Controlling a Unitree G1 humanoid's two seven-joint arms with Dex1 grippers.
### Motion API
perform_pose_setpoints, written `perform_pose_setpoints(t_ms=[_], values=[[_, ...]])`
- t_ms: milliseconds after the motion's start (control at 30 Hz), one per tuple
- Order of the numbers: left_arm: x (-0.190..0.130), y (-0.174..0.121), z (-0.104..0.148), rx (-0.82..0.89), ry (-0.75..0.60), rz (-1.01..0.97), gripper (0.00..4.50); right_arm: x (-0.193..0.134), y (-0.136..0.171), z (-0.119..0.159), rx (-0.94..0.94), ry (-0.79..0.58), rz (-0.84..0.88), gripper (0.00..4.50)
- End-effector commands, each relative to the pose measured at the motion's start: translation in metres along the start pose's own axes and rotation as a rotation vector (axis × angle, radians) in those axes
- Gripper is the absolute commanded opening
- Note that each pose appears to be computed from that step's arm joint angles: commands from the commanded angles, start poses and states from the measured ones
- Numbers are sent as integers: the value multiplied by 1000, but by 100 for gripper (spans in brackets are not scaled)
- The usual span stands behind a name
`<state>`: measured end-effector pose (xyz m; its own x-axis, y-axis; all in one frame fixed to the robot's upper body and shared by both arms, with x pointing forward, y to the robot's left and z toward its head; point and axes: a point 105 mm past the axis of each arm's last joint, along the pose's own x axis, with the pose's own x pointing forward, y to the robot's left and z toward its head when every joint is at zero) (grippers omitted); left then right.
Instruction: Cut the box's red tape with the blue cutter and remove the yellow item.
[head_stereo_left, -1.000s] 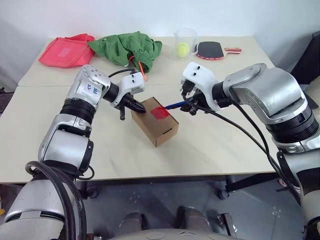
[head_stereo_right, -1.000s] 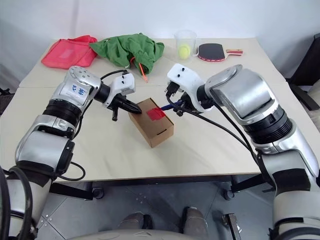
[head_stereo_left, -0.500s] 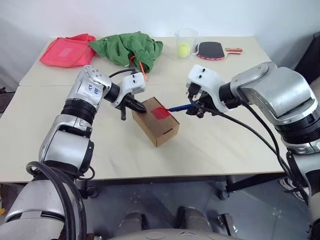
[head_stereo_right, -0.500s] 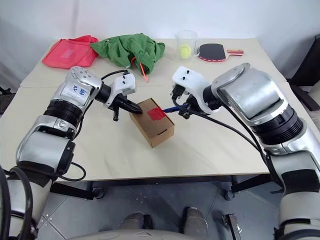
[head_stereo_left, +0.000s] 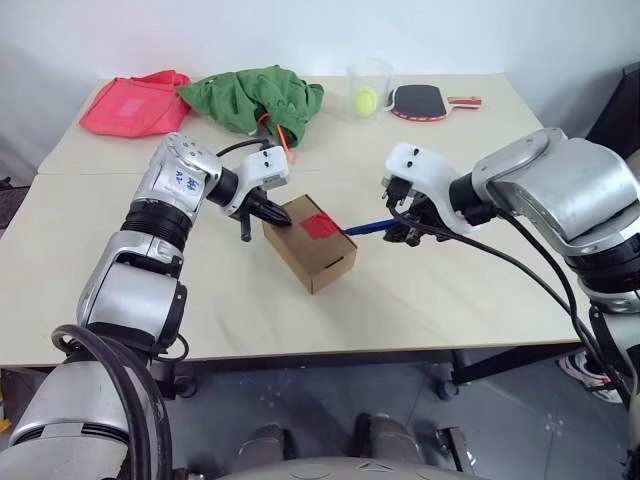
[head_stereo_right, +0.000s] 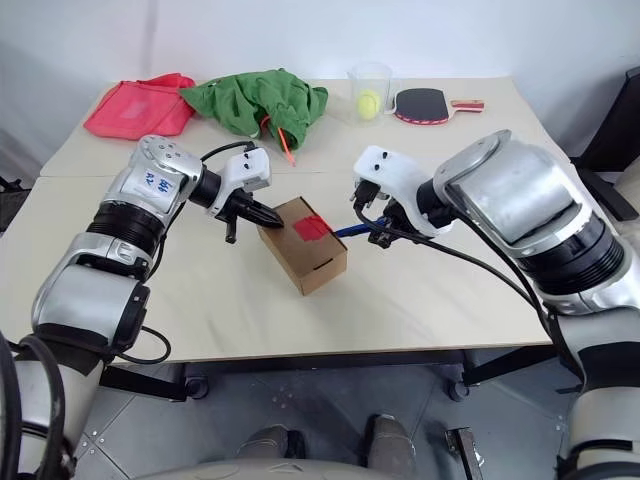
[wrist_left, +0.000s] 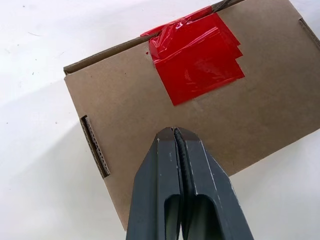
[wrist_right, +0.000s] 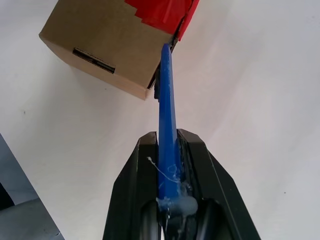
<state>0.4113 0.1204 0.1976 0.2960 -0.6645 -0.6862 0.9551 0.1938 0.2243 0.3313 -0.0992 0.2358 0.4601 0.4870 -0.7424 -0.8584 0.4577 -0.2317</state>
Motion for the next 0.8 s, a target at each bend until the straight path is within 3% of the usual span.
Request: perform_pose_setpoints(t_ms=[33,467,800], values=[[18,-9,-38,-90,120,-28,4,4,6,13,-16,-46,31,17],[19,-12,-35,-70,117,-48,4,10,-9,46,23,-182,-40,17],[20,-12,-34,-74,115,-45,4,-6,-18,46,25,-246,-76,17]])
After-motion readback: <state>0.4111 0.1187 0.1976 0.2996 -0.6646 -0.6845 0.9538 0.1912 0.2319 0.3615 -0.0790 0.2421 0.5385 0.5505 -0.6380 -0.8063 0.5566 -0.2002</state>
